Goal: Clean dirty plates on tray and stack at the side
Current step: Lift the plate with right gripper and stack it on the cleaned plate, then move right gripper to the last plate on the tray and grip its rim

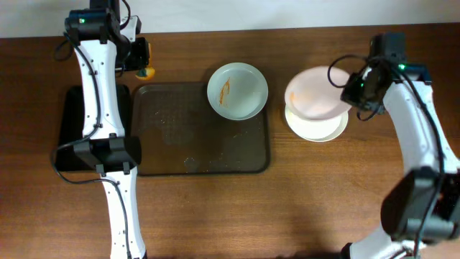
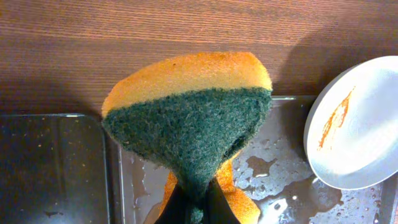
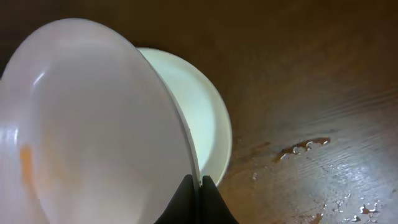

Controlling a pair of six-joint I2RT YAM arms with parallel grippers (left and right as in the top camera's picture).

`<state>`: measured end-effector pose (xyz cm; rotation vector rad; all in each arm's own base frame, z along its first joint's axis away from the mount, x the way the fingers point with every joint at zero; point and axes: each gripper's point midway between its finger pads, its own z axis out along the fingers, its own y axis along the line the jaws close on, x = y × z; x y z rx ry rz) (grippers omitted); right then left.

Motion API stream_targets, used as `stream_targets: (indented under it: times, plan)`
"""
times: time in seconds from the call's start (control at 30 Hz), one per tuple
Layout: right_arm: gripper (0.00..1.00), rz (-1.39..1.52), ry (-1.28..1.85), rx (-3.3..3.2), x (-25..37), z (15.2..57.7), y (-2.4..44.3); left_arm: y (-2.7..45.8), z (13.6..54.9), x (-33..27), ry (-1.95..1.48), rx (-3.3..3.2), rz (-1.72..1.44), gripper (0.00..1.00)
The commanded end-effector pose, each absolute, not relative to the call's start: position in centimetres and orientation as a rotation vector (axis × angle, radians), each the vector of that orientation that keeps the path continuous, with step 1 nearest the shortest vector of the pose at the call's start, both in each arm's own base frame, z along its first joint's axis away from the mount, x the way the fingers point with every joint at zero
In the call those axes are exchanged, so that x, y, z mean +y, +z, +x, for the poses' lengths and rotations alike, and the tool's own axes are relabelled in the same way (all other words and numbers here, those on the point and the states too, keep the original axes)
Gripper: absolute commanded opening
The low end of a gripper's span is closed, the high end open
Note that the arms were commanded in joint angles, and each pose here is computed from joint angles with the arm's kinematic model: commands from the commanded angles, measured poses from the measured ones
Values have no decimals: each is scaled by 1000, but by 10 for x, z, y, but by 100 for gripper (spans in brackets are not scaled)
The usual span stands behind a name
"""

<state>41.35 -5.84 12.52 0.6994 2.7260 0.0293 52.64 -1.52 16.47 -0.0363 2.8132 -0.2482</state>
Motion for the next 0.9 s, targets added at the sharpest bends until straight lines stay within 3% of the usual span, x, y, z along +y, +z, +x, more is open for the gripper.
stream_targets:
  times: [0.0, 0.03, 0.07, 0.13, 0.17, 0.2, 0.3, 0.4, 0.47, 0.7, 0.87]
  plan:
    - [4, 748, -29, 2788, -69, 413, 88, 173, 525, -21, -261, 2795, -6, 1]
    - [5, 753, -30, 2795, -69, 415, 81, 173, 525, -21, -261, 2795, -6, 1]
    - [12, 755, -31, 2800, -69, 415, 77, 173, 525, -21, -262, 2795, -6, 1]
    - [50, 754, -24, 2800, -69, 416, 76, 173, 525, -21, -261, 2795, -6, 1]
    - [65, 749, 5, 2800, -65, 418, 78, 173, 525, -21, -261, 2795, -6, 1]
    - [72, 743, 39, 2800, -61, 420, 80, 173, 525, -21, -262, 2795, -6, 1]
    - [71, 610, 376, 2765, -6, 443, 107, 172, 526, -21, -262, 2797, -6, 1]
    - [64, 507, 528, 2709, 53, 461, 118, 172, 526, -21, -262, 2797, -6, 1]
    - [58, 480, 498, 2667, 91, 472, 121, 172, 526, -21, -262, 2798, -6, 1]
    - [57, 482, 367, 2690, 167, 472, 72, 172, 526, -21, -262, 2798, -6, 1]
    - [43, 415, 343, 2783, 195, 456, 36, 172, 526, -21, -261, 2798, -6, 1]
